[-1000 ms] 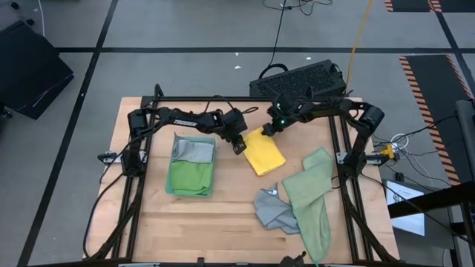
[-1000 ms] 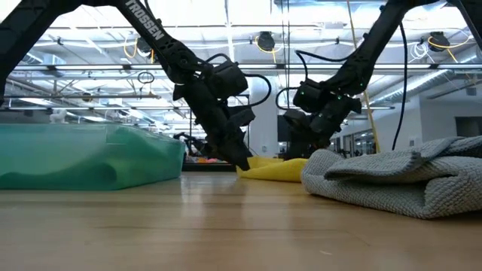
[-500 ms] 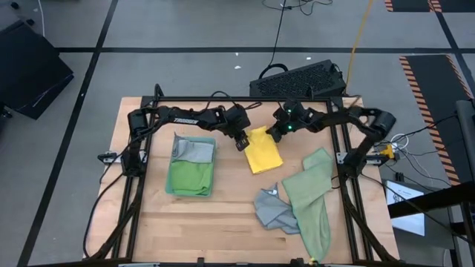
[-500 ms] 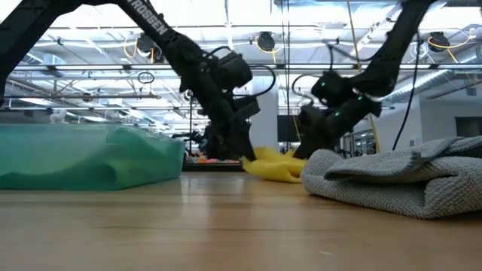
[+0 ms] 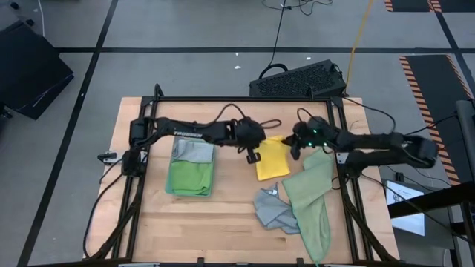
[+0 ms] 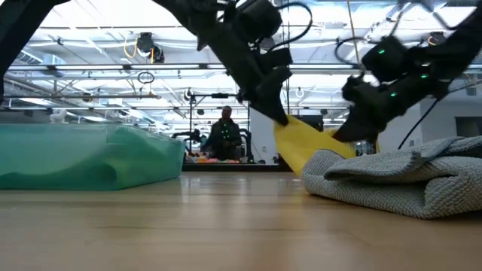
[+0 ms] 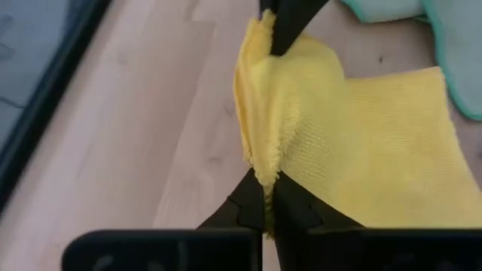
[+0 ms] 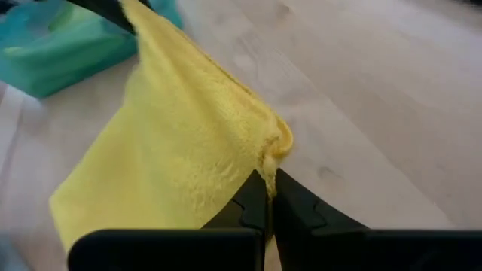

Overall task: Fold microfiber towels
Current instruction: Fold the yellow microfiber cloth

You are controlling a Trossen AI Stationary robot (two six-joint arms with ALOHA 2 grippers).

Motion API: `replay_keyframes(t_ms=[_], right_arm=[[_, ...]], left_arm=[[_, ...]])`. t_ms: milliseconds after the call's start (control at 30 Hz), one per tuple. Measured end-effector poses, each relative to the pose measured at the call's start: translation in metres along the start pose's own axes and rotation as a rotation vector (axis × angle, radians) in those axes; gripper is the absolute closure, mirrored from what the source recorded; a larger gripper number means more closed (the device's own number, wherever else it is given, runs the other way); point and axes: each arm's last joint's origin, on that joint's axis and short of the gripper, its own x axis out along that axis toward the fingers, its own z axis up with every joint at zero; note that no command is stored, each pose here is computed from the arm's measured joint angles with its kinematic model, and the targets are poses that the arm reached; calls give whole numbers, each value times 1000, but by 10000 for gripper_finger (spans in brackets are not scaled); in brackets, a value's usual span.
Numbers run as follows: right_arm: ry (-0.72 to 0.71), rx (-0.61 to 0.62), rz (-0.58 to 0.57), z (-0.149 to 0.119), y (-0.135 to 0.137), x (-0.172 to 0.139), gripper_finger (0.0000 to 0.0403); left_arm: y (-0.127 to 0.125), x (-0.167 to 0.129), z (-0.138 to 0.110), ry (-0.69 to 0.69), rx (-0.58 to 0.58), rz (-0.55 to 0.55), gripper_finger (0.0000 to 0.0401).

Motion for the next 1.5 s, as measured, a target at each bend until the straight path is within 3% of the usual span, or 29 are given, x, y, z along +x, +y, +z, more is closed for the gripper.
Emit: replay_keyframes(t_ms=[333,500,600,700,833,1000,1167,1333,1500], right_arm=[[-132,-189,-27,-10,22,-21,400],[-200,-399,-57,-3,21,-20,399],[-257,-451,-101,3,18,-21,398],[-273,-469,-109,5,17,-23,400],[-159,-473,-76,-6,20,-21,401],[-58,-469,-21,-23,27,-16,402],[-136,-536,-93,-18,31,-16,402],[-185,-557,-75,-15,38,-16,400],[-161,-705,-159,-20,47,-16,401]], left_arm=[[-46,-13,8,-54,147,159,389],[-21,-8,10,-52,217,237,392],[1,-4,15,-82,226,275,385],[7,-6,21,-112,220,245,392],[-17,-9,22,-138,200,166,392],[-43,-4,1,-92,171,120,396],[-48,0,-11,-58,177,158,390],[-50,-1,-9,-85,164,159,396],[-78,-12,0,-145,236,128,393]])
